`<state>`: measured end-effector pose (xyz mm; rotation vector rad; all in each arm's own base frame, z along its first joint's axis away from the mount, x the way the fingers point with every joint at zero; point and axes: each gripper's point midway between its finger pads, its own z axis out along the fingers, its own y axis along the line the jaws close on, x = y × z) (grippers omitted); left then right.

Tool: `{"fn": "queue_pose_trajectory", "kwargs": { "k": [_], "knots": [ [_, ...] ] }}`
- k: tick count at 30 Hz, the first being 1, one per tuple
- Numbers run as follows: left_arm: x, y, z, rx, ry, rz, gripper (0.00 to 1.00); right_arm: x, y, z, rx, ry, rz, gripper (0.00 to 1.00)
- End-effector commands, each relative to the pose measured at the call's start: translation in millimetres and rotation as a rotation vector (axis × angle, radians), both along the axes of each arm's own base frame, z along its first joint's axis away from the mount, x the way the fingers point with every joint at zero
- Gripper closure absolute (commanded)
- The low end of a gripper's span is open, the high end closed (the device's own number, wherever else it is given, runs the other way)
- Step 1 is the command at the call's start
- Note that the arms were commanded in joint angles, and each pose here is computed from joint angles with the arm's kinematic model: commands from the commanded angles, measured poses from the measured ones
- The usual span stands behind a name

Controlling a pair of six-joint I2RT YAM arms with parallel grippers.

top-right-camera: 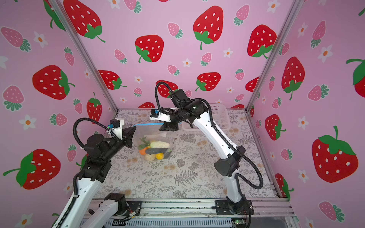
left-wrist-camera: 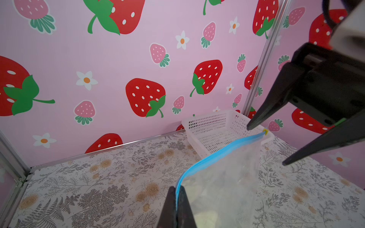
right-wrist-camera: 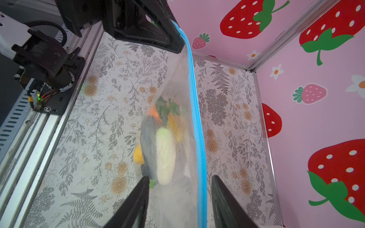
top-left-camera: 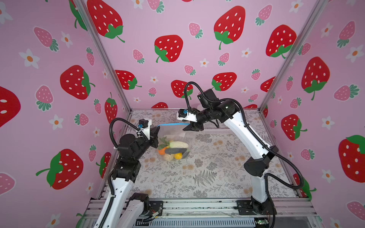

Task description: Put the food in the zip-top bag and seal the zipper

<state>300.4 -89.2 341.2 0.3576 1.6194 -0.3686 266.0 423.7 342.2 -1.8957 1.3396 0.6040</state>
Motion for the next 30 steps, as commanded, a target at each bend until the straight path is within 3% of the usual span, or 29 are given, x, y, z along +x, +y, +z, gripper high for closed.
{"fn": "queue_pose_trajectory", "kwargs": {
  "k": [1,30],
  "knots": [
    [-4.7,-5.3,17.7,0.007,-0.081,-0.034,1.0,-3.4,5.8,-4.7,0.005,0.033,0.026,0.53],
    [-7.4,-12.5,19.5,0.01,-0.089,-0.059,1.0,-5.7,11.3,-6.9,0.02,0.029,0.068,0.92]
  ]
}}
